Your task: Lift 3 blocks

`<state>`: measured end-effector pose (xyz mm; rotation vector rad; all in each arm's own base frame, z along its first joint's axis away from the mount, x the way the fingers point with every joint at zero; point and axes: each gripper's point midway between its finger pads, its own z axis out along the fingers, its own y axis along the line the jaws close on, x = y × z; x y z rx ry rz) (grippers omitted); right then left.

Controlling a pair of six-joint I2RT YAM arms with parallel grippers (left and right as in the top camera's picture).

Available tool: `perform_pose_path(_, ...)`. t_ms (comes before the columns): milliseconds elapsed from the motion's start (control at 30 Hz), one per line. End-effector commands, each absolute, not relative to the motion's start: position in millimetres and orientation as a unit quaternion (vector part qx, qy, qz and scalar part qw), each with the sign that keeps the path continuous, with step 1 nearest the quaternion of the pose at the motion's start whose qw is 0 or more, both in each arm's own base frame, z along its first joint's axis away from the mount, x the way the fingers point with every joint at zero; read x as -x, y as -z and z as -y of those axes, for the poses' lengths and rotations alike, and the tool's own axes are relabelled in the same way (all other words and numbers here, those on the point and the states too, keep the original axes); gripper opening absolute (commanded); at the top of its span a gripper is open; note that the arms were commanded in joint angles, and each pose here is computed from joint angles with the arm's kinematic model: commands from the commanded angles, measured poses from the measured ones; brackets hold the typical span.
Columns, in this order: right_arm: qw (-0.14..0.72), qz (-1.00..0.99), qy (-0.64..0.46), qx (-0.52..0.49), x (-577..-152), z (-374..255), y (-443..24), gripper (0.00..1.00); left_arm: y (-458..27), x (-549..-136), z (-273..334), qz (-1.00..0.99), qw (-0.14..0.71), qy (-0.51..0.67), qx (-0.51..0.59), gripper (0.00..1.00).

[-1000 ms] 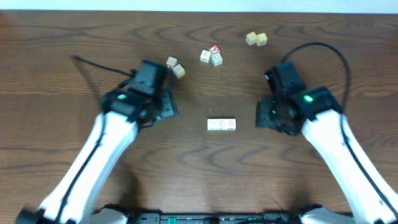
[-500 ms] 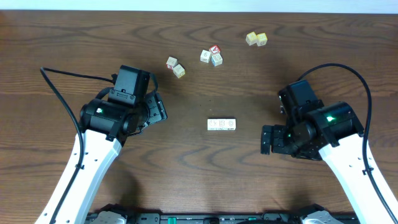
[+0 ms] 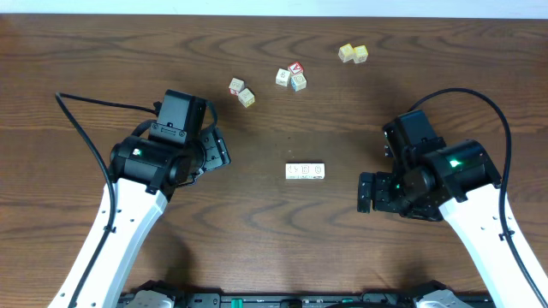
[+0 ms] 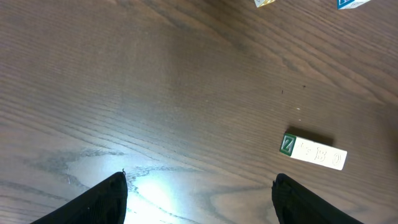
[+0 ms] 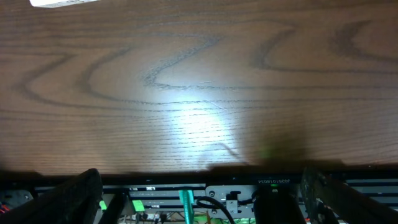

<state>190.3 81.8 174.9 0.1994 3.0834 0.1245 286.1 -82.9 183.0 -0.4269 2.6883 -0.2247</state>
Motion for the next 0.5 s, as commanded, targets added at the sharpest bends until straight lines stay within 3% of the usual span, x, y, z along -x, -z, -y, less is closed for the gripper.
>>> perform_pose_path(0, 0.027, -0.996, -0.044, -0.071, -190.7, -81.2, -177.1, 0.99, -190.6, -290.7, 80.8, -0.961, 0.216, 0.078, 0.153, 0.75)
perform_pose_path(200, 0.036, -0.997, -0.03, -0.068, -193.4, -76.3, -176.9, 0.99, -190.6, -290.8, 80.9, -0.961, 0.216, 0.078, 0.153, 0.75)
perform_pose_path(467, 0.163, -0.985, -0.05, -0.033, -232.1, -71.5, -189.3, 0.99, -190.6, -290.8, 80.9, -0.961, 0.216, 0.078, 0.153, 0.75)
